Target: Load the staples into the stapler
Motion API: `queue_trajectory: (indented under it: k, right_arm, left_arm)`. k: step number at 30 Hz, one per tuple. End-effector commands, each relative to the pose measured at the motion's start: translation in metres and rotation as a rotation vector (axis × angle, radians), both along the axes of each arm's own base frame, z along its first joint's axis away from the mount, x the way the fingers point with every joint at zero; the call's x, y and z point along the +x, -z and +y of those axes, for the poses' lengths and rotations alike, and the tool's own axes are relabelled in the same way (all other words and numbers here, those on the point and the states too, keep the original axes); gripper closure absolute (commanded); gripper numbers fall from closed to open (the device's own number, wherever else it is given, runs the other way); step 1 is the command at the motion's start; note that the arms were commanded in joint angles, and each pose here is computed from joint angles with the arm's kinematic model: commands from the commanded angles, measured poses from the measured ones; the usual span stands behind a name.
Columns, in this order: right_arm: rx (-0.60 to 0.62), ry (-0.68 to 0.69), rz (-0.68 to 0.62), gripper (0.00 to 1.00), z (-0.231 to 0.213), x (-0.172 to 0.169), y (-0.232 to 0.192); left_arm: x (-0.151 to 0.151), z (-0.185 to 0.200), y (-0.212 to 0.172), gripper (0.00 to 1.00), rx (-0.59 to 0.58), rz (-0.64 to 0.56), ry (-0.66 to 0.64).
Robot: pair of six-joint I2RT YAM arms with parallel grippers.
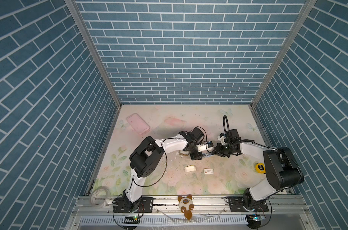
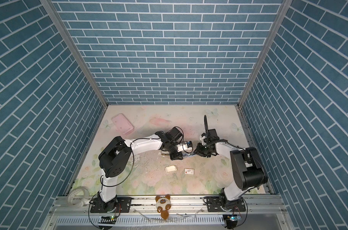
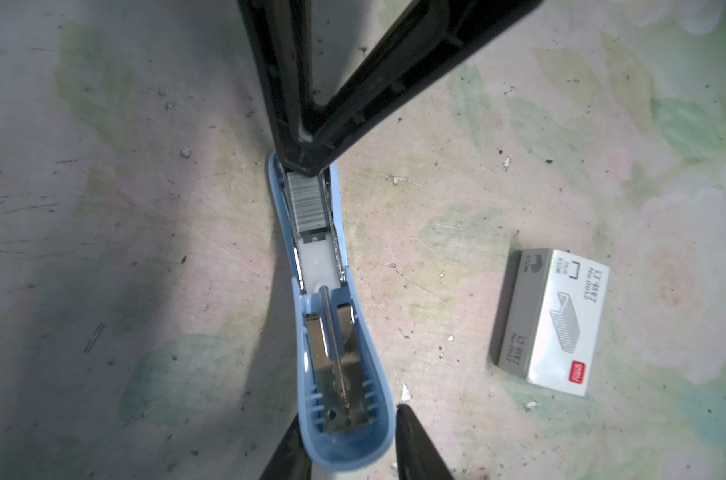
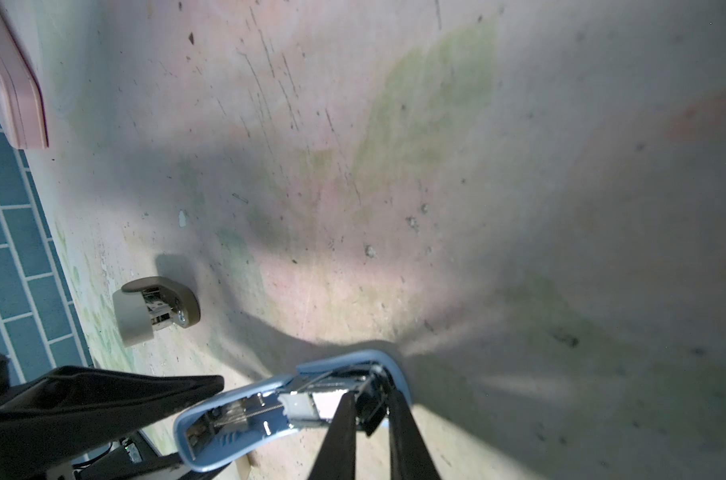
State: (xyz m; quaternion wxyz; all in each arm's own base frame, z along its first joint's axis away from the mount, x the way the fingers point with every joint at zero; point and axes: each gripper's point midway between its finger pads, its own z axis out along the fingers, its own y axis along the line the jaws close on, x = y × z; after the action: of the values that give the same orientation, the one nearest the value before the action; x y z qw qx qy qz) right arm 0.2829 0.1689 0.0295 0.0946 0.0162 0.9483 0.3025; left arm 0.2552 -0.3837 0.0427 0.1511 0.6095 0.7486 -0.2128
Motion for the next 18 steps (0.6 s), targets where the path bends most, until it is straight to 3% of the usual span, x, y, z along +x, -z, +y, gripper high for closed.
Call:
queue_trajectory:
  k: [1,18]
  right_arm:
    - [-0.027,0.020,0.062,0.84,-0.007,-0.014,0.010]
    - [-0.016,0.026,0.090,0.84,-0.006,-0.022,0.014]
  left_arm:
    - [-0.004,-0.005,-0.008,0.70,-0.021,0.002,0.017]
    - [0.002,-0.015,-0.022,0.74,-0.061,-0.003,0.001]
